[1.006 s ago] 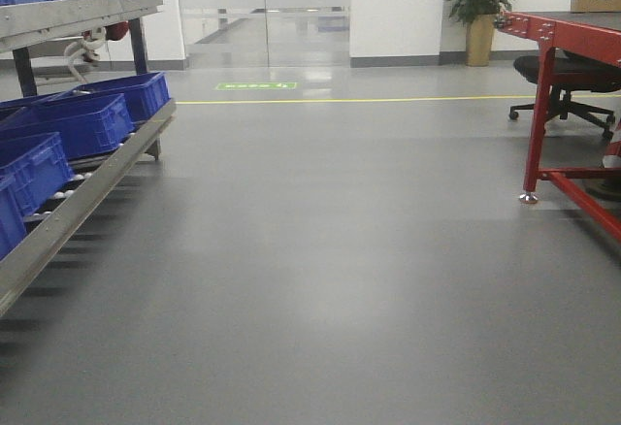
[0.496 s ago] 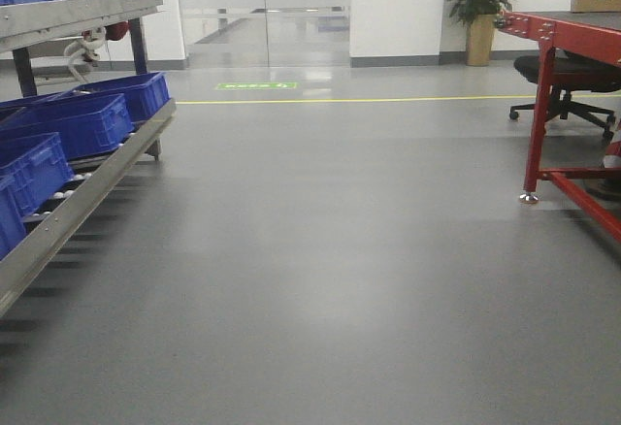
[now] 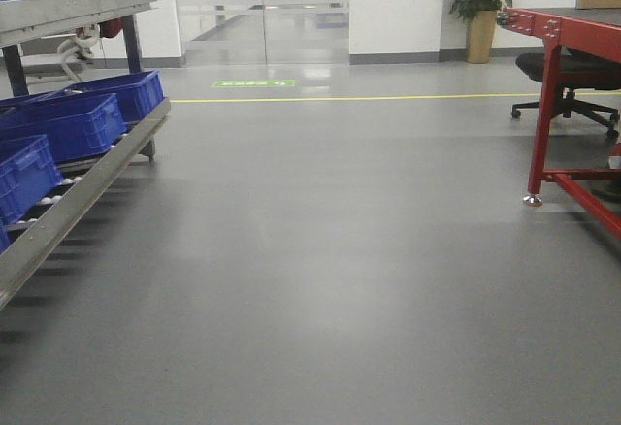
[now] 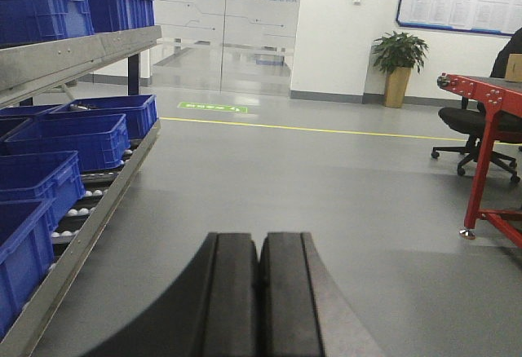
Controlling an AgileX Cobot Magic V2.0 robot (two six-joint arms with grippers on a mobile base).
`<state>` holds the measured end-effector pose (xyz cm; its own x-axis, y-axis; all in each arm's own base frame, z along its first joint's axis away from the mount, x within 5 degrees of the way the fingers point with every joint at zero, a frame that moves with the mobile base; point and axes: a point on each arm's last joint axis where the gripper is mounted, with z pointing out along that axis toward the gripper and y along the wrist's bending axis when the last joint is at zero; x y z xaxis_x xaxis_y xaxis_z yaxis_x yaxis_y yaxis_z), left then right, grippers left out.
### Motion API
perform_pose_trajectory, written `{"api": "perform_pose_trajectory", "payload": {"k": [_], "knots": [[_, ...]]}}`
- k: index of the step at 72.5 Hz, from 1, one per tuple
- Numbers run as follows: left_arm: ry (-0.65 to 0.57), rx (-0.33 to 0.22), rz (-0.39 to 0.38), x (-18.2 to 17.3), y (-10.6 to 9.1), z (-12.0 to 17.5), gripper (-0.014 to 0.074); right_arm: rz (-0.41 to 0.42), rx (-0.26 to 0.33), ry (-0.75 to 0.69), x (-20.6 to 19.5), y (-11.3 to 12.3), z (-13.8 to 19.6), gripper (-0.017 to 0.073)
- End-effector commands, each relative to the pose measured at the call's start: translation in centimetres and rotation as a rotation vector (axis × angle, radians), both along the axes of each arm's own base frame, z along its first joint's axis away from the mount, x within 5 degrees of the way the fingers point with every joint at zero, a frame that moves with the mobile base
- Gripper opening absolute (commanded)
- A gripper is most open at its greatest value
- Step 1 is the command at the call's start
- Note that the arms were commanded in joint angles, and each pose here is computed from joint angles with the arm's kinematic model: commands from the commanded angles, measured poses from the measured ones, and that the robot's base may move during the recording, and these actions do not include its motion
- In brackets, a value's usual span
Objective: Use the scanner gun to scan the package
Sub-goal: 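Drive the base forward and turn toward the red-framed table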
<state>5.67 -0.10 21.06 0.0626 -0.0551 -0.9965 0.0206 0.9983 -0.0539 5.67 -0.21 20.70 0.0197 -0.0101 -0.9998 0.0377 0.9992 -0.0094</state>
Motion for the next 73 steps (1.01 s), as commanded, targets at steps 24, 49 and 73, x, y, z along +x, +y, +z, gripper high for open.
{"api": "perform_pose_trajectory", "payload": {"k": [24, 49, 73], "knots": [[-0.023, 0.000, -0.006, -0.06, -0.03, 0.26, -0.0111, -0.003, 0.005, -0.023, -0.04, -0.02, 0.22, -0.0153], [-0.023, 0.000, -0.006, -0.06, -0.03, 0.26, -0.0111, -0.001, 0.005, -0.023, -0.04, 0.00, 0.22, -0.0153], [-0.023, 0.000, -0.004, -0.06, -0.02, 0.26, -0.0111, -0.001, 0.005, -0.023, -0.04, 0.00, 0.22, -0.0153]]}}
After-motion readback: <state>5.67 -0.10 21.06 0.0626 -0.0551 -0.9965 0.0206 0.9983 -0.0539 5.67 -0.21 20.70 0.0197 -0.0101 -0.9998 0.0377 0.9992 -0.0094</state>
